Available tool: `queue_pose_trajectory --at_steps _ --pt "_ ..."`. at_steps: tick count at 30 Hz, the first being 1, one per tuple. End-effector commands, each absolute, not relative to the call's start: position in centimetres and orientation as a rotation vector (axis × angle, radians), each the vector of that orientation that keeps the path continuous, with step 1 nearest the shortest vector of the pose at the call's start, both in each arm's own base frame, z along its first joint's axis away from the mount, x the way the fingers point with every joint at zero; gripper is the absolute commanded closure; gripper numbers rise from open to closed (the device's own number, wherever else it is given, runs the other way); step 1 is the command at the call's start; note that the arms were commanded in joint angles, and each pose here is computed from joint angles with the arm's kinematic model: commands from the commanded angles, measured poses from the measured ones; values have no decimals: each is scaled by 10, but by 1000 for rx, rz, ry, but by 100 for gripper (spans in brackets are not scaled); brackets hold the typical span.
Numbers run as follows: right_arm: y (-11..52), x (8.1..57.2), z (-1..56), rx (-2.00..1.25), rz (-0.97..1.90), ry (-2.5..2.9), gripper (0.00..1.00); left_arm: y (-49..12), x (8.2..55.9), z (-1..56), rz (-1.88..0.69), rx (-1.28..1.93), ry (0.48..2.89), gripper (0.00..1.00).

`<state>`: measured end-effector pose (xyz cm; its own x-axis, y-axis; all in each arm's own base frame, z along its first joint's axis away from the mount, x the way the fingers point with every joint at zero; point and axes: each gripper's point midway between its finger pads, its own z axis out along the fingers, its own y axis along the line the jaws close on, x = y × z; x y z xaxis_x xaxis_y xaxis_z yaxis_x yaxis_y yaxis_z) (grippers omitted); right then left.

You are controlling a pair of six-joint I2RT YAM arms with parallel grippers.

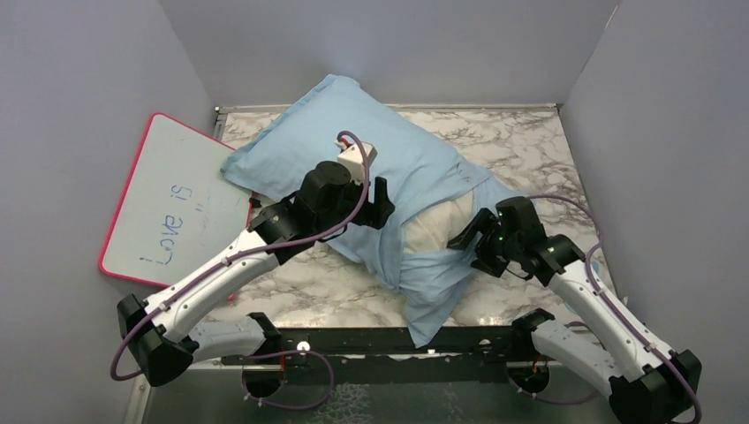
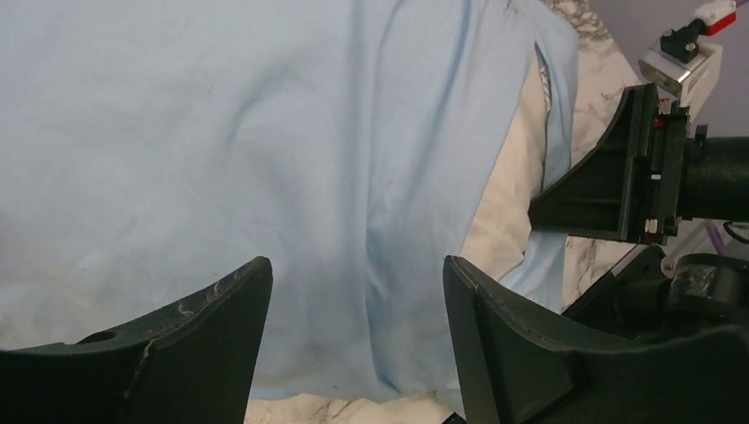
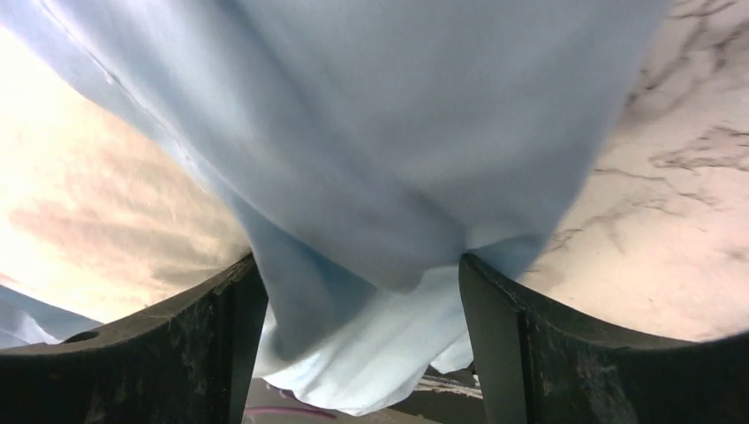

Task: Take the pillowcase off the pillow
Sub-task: Remove the pillow from the pillowcase.

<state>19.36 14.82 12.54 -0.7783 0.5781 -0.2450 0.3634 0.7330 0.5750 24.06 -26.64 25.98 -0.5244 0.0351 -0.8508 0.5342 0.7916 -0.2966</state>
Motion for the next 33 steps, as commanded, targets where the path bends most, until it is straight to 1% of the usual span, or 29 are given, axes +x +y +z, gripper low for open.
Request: queue_pose_trajectory --at_steps 1,2,4,6,8,14,17,18,20,21,24,26,29,31,33 --pt "115 201 150 913 556 2368 14 -278 253 287 -648 495 1989 24" --pt "113 206 161 873 564 2321 10 -284 257 287 -649 514 1992 22" --pt "118 214 186 691 636 2238 1 -295 263 295 -660 547 1976 17" --pt "124 217 199 546 685 2177 0 -306 270 299 -663 581 1967 13" --pt "125 220 208 458 687 2145 0 -315 274 299 -672 612 1970 12" --pt "98 240 214 491 434 2157 0 -336 274 291 -715 708 2006 11" --pt "94 254 218 470 355 2169 5 -340 276 284 -696 745 2028 12" --pt "95 258 219 465 341 2178 8 -341 277 283 -689 757 2027 11" --pt "95 268 219 456 330 2190 17 -344 280 280 -671 782 2026 12" --pt "95 272 218 457 333 2196 19 -347 282 280 -665 799 2021 12" --pt "92 287 214 476 394 2212 21 -354 291 279 -634 849 2002 12" --pt "88 295 210 487 457 2234 28 -359 296 277 -619 884 2000 12" --pt "92 301 206 439 536 2271 33 -373 296 273 -645 932 1997 13" --pt "98 301 204 409 567 2289 39 -382 295 269 -648 954 1998 16" --pt "102 301 203 392 597 2301 43 -389 295 263 -640 973 2003 18"
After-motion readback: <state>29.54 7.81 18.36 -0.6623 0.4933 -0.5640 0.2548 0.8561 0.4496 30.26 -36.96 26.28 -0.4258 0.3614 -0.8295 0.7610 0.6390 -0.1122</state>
